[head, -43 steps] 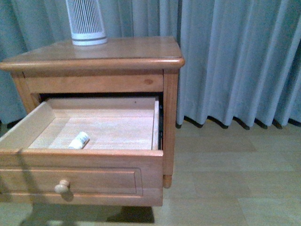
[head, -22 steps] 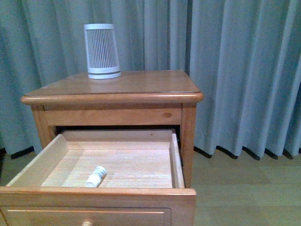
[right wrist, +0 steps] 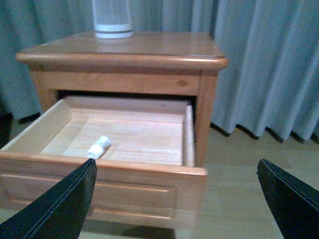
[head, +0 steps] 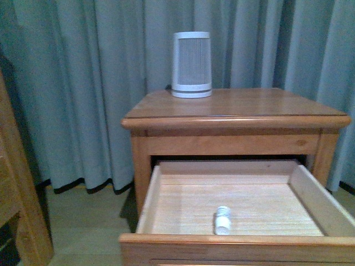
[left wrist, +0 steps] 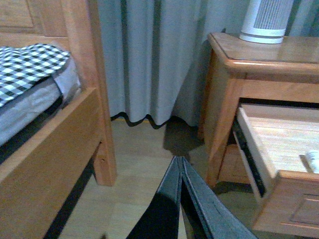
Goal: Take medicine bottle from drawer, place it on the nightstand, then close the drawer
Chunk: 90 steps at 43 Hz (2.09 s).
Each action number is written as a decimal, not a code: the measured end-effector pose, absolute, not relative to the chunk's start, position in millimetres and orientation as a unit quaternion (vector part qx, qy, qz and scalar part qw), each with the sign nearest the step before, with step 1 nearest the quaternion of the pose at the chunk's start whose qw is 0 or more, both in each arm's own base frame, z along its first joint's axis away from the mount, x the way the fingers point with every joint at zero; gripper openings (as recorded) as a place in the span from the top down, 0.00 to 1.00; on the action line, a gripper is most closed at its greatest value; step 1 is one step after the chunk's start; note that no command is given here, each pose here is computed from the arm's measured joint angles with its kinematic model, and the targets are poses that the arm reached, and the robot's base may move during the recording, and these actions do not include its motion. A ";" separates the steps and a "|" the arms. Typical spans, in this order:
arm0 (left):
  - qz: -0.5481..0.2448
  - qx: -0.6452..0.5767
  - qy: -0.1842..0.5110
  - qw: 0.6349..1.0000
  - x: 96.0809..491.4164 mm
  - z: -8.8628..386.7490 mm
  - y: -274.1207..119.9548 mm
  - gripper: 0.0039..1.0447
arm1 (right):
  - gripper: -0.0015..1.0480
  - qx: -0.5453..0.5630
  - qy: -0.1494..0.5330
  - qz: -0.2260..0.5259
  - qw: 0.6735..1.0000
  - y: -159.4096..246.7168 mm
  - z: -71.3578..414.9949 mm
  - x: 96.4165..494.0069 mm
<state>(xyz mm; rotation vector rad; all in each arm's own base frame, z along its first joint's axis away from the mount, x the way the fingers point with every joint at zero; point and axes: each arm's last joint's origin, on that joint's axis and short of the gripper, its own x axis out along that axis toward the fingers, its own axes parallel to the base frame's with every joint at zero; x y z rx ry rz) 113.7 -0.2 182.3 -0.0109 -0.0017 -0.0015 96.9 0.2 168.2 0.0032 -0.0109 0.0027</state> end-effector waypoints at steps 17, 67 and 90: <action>-0.001 -0.005 -0.001 1.000 98.0 166.5 -0.2 0.97 | 0.07 0.037 0.050 0.062 0.996 2.2 200.2 119.8; -0.001 -0.004 -0.003 1.000 97.5 166.6 -0.2 0.06 | 0.51 -0.029 0.373 0.002 0.927 93.9 68.6 453.4; 0.000 -0.004 -0.003 1.000 97.5 166.6 -0.1 0.06 | 0.71 -0.022 0.139 0.006 0.990 45.0 283.0 453.1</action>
